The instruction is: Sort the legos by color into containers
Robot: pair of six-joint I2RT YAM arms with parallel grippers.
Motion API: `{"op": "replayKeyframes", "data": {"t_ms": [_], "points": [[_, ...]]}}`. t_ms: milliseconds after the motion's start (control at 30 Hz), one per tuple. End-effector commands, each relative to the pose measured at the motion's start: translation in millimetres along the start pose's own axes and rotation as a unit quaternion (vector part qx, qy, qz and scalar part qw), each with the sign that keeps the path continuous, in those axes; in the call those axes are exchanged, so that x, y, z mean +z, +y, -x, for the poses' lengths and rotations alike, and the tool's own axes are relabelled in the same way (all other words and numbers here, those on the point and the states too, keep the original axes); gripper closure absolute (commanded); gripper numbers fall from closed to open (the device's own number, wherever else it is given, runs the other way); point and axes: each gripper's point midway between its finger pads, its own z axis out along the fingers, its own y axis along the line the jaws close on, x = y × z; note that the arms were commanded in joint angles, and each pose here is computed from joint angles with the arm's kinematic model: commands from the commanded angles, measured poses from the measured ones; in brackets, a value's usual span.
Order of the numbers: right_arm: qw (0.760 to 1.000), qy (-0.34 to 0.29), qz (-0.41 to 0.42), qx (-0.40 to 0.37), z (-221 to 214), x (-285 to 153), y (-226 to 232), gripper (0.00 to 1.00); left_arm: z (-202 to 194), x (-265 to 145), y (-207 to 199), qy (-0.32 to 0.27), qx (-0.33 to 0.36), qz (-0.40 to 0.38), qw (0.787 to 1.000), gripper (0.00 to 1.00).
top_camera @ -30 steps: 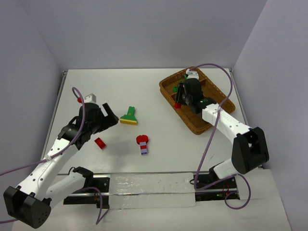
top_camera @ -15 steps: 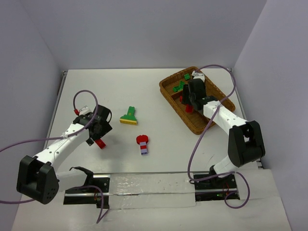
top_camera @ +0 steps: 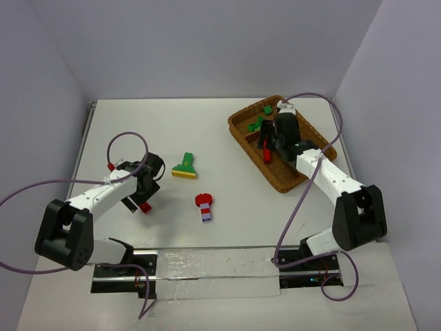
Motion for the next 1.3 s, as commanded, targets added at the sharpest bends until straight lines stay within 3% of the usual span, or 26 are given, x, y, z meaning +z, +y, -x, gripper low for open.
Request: {"op": "replayKeyframes", "data": {"t_ms": [0, 367, 433, 533, 700, 833, 1033, 1133, 1267], "points": [[0.999, -0.029, 0.025, 0.016, 15.3, -18.8, 6.1, 0.22, 3.4, 4.3, 0.2, -0.009, -0.033, 0.01, 0.999, 0.17], [0.999, -0.038, 0.027, 0.014, 20.5, -28.8, 5.5, 0.21, -14.0, 25.0, -11.6, 0.017, -0.02, -0.001, 1.0, 0.35], [0.999, -0.04, 0.027, 0.014, 21.8, -31.2, 5.0, 0.21, -12.2, 22.8, -15.1, 0.017, -0.015, -0.008, 1.0, 0.43], [0.998, -0.046, 0.029, 0.015, 25.3, -36.3, 5.3, 0.21, -1.9, 10.5, -23.7, 0.009, -0.011, -0.036, 0.999, 0.59], [0.997, -0.043, 0.068, 0.017, 31.9, -45.1, 20.3, 0.21, 28.7, -37.1, -60.2, -0.02, 0.027, -0.171, 0.985, 0.67], [0.985, -0.034, 0.164, 0.027, 34.4, -59.6, 54.2, 0.21, 48.0, -112.9, -101.6, -0.031, 0.057, -0.355, 0.932, 0.72], [0.953, -0.012, 0.3, 0.036, 36.9, -89.9, 101.8, 0.22, 45.3, -216.9, -135.3, -0.028, 0.108, -0.586, 0.803, 0.72], [0.94, 0.001, 0.339, 0.043, 39.3, -100.8, 118.7, 0.21, 41.7, -233.5, -137.9, -0.027, 0.118, -0.622, 0.773, 0.72], [0.926, 0.015, 0.372, 0.07, 44.2, -111.2, 145.0, 0.21, 37.7, -238.2, -139.8, -0.021, 0.123, -0.638, 0.76, 0.74]]}}
